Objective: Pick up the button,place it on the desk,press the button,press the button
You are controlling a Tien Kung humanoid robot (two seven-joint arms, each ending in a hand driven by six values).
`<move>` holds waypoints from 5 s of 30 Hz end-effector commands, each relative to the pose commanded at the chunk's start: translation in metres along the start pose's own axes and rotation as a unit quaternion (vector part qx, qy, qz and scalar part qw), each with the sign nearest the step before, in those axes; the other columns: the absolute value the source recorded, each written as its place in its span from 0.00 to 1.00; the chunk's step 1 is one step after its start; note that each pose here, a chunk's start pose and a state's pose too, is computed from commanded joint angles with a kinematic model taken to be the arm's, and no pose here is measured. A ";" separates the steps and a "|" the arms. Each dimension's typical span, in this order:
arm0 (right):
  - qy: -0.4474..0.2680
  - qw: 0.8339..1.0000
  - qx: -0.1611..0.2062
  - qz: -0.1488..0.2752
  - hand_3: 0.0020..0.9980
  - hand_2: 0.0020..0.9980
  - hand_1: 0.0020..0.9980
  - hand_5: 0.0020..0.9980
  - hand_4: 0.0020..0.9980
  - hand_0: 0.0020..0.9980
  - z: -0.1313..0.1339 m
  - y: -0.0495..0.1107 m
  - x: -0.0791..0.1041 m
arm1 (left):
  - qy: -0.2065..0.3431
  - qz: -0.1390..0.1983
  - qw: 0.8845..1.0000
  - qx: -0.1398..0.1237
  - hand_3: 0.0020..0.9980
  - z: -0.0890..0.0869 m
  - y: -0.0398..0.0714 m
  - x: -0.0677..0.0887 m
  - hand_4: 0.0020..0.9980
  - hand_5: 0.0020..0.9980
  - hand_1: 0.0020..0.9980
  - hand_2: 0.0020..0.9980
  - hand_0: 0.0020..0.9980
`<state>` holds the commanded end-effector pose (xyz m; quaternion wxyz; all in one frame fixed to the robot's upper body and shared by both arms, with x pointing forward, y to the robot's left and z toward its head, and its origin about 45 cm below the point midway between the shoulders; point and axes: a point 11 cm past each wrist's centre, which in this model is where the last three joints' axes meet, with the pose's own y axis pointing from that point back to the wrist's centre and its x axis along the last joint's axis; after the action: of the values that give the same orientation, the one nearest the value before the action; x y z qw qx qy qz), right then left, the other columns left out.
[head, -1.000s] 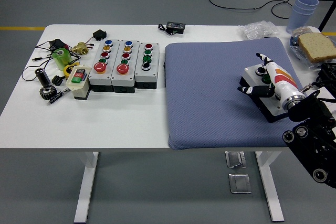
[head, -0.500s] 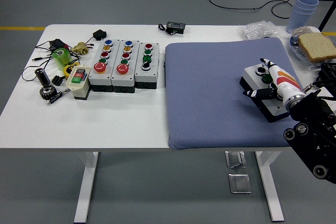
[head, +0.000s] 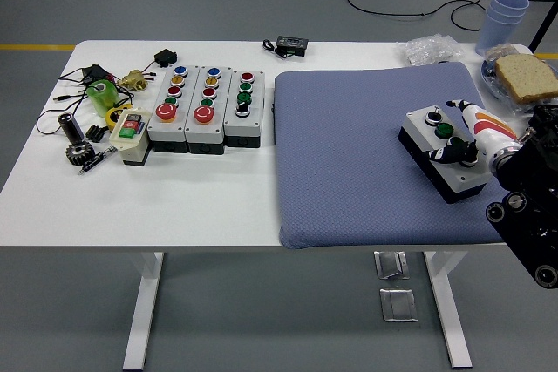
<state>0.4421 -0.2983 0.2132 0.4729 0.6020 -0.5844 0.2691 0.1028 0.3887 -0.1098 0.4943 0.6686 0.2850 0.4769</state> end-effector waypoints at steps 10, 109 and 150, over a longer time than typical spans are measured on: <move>0.011 1.000 -0.006 -0.016 0.91 0.95 0.88 0.21 0.95 0.93 -0.002 0.000 -0.009 | 0.002 0.000 1.000 -0.001 0.60 0.002 0.000 0.001 0.35 0.93 0.66 0.66 0.67; 0.260 0.816 0.517 -0.010 0.49 0.45 0.27 0.09 0.55 0.30 -0.082 0.046 -0.038 | 0.004 -0.003 1.000 -0.001 0.60 0.003 0.000 -0.002 0.35 0.92 0.66 0.66 0.67; 0.336 0.813 0.475 -0.014 0.73 0.63 0.48 0.00 0.88 0.50 -0.064 0.016 -0.039 | -0.002 -0.008 1.000 0.006 0.59 -0.005 0.000 -0.008 0.35 0.92 0.66 0.66 0.67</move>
<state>0.4347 -0.2215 0.2090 0.2982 0.6322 -0.1802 0.6920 0.0951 0.3844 -0.1126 0.4943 0.6703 0.2926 0.4699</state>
